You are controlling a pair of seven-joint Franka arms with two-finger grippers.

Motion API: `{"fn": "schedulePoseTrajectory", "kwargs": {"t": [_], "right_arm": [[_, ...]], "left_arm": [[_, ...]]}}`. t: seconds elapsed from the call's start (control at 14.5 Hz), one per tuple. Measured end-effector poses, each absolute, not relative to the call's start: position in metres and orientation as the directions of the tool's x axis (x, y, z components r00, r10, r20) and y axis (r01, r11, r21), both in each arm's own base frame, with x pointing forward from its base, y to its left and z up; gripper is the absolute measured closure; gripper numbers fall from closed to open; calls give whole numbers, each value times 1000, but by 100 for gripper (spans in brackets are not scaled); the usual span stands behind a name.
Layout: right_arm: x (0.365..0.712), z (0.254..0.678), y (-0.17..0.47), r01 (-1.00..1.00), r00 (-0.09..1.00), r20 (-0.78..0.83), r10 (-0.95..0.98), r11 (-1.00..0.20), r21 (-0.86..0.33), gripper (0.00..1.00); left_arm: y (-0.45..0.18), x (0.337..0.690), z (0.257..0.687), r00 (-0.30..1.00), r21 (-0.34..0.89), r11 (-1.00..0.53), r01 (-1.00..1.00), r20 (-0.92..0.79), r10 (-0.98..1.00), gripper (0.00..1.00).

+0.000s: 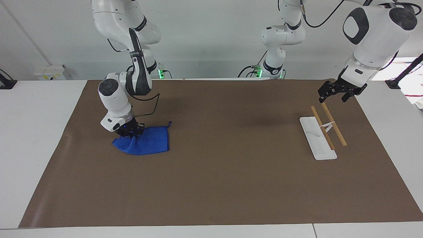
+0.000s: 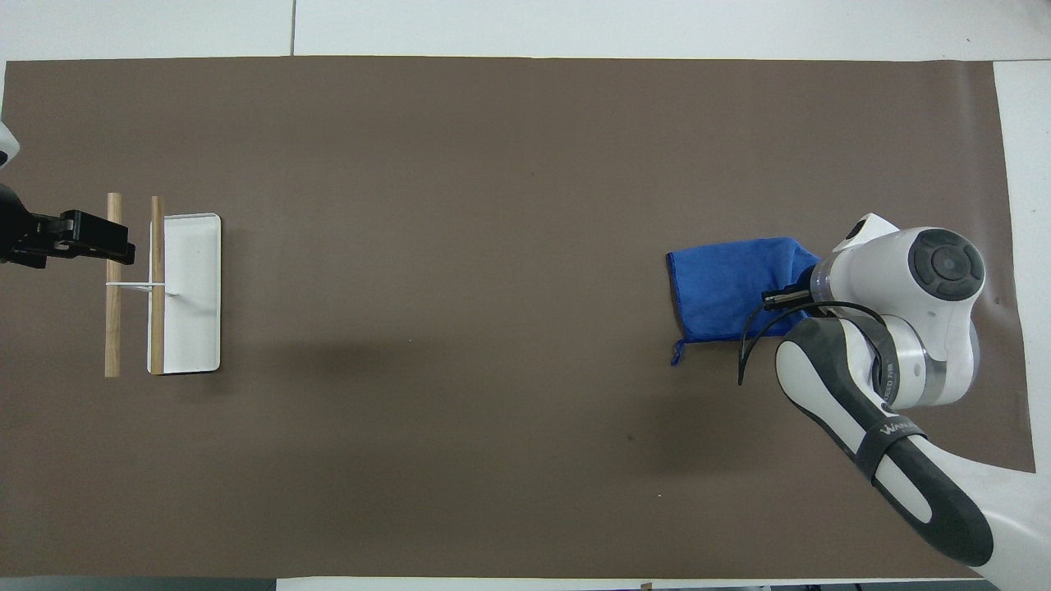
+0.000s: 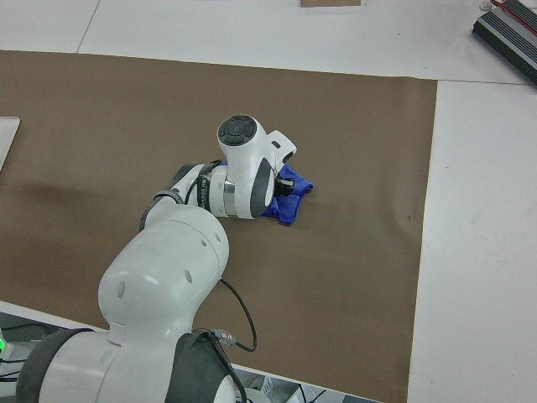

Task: Right arm passes towel to left arm to hang
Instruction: 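Lift the towel with the right gripper and carry it toward the left gripper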

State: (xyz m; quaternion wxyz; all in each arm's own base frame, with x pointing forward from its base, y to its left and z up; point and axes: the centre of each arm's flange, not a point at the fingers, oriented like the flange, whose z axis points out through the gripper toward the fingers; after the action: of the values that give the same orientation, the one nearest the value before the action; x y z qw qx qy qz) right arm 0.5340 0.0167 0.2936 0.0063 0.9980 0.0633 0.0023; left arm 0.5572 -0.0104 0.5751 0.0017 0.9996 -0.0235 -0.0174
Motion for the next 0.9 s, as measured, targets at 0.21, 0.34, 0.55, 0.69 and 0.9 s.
{"fn": "schedulePoseTrajectory", "kwargs": {"t": [0.21, 0.34, 0.55, 0.69, 0.9], "right_arm": [[559, 338, 30, 107, 994, -33, 108, -994, -32, 94], [576, 377, 40, 81, 996, -43, 84, -995, -57, 94], [592, 440, 75, 1, 999, -45, 7, -992, -129, 94], [598, 482, 109, -63, 998, -32, -58, -976, -210, 94], [604, 526, 162, -219, 975, -61, -212, -904, -366, 94]], "left_arm": [[-10, 557, 575, 998, 4, -999, -47, -35, -47, 0], [-10, 557, 575, 998, 4, -999, -47, -35, -47, 0], [-10, 557, 575, 998, 4, -999, -47, -35, -47, 0], [-10, 557, 575, 998, 4, -999, -47, -35, -47, 0], [-10, 557, 575, 998, 4, -999, -47, -35, -47, 0]]}}
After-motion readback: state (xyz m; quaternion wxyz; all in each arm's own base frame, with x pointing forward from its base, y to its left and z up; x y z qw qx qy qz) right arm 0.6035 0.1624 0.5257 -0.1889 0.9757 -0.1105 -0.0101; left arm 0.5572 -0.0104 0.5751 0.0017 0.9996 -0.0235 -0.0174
